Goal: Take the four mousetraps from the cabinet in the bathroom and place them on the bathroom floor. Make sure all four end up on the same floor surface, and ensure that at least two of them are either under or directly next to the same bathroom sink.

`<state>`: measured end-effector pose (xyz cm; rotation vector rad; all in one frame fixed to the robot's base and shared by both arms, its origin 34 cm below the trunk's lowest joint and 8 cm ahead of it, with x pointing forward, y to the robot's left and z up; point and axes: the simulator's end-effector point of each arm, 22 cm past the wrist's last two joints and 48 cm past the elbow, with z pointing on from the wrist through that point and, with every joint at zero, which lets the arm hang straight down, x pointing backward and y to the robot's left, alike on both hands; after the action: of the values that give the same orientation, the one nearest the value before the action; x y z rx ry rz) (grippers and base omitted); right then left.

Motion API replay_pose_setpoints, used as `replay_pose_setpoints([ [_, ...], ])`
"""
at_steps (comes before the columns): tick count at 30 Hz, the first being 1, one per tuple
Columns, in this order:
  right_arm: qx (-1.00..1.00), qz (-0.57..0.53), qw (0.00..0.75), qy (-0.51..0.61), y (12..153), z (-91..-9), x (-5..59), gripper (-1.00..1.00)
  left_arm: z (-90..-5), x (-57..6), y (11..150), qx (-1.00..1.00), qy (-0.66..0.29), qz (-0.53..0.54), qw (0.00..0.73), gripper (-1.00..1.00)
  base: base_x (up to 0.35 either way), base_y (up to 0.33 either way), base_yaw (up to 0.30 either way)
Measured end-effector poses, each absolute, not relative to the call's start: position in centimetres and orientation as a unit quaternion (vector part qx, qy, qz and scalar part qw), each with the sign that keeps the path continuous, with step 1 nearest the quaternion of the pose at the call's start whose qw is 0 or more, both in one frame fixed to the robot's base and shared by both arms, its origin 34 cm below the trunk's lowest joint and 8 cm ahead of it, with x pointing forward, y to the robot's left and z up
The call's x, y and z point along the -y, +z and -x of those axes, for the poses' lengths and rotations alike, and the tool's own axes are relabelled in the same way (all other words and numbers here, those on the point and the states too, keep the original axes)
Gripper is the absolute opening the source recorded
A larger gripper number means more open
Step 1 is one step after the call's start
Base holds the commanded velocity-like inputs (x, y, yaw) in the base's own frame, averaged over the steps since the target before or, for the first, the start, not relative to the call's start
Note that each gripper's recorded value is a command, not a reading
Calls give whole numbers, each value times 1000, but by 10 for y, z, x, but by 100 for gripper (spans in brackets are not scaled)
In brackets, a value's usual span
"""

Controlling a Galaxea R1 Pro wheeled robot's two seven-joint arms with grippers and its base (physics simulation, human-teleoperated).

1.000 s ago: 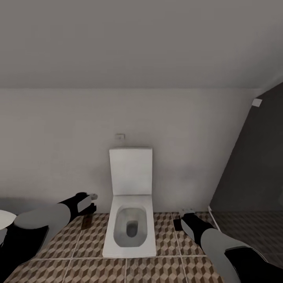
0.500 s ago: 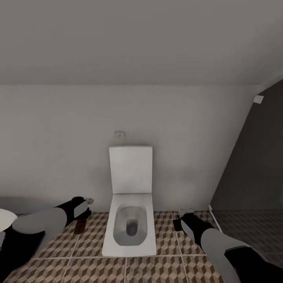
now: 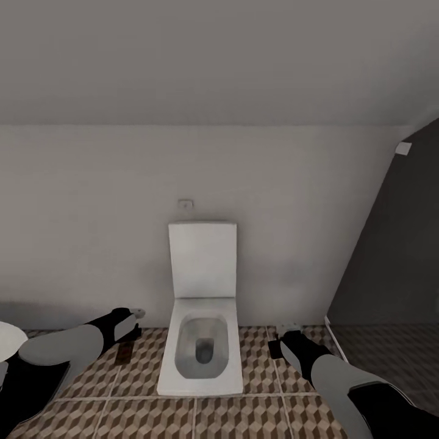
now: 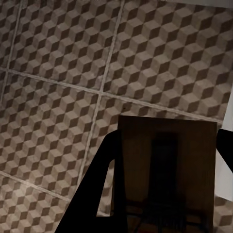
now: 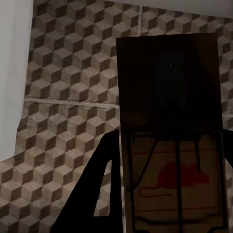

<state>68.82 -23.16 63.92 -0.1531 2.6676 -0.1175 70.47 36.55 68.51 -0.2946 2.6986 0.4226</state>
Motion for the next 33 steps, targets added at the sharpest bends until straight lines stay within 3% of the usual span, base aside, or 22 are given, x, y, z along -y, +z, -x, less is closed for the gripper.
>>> replay_pose_setpoints([
  [33,-964,85,246,-59,585,-690,230,-100,-703,-366,629,-963,151,107,198,-100,0,0,0],
])
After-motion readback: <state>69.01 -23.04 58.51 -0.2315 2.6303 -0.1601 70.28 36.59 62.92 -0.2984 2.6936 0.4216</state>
